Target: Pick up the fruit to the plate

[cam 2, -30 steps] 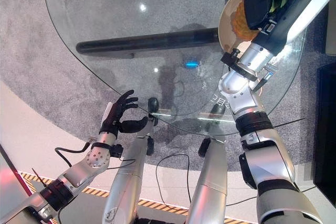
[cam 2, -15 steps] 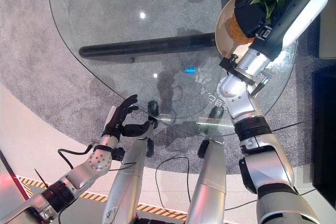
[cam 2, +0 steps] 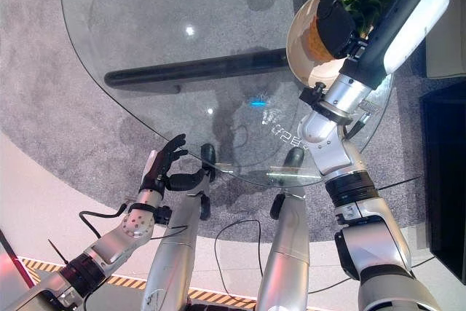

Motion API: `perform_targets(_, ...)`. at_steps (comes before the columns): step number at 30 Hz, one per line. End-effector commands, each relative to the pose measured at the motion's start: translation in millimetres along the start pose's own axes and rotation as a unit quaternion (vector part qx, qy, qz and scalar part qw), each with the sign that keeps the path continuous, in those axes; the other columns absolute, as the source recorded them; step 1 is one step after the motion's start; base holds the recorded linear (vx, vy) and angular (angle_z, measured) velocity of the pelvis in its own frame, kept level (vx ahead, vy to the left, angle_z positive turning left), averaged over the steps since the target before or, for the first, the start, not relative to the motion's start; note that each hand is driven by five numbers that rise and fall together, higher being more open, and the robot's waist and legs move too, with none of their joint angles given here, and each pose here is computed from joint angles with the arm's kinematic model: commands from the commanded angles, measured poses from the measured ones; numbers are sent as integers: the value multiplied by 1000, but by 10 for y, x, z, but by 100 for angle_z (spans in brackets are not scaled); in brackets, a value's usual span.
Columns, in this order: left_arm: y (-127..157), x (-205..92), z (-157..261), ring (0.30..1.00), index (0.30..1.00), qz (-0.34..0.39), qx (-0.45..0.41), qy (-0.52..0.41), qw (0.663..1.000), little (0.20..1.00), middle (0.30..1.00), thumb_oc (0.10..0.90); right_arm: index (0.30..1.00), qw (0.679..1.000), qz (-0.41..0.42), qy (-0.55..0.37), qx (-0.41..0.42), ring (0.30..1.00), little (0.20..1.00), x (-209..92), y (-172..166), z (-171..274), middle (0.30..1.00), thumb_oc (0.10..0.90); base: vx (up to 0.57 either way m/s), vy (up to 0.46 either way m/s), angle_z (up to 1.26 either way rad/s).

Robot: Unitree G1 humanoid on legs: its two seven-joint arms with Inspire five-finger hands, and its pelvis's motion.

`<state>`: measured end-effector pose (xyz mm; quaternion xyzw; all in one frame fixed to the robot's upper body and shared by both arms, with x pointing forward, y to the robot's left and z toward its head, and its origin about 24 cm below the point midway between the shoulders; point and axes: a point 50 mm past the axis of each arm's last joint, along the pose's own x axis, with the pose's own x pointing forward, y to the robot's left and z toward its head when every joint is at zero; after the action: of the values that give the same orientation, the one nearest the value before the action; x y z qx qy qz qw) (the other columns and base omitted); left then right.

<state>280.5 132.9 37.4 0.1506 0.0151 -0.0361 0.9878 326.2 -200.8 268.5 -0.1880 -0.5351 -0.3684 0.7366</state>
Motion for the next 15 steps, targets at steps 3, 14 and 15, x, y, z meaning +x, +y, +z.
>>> perform_targets(3,-61,-193,-61,900,900,-15,-20,-8,1000,900,900,800,900,989,-53,-135,3,900,900,331,-196,349,900,800,0,0,0)
perform_targets(14,44,-206,-91,900,900,-8,-11,-8,1000,900,900,800,900,988,39,-116,-93,900,900,358,-176,192,900,800,1,-4,0)
perform_targets(15,49,-207,-88,900,900,-8,-11,-8,1000,900,900,800,900,988,48,-114,-95,900,900,350,-169,181,900,800,0,0,0)
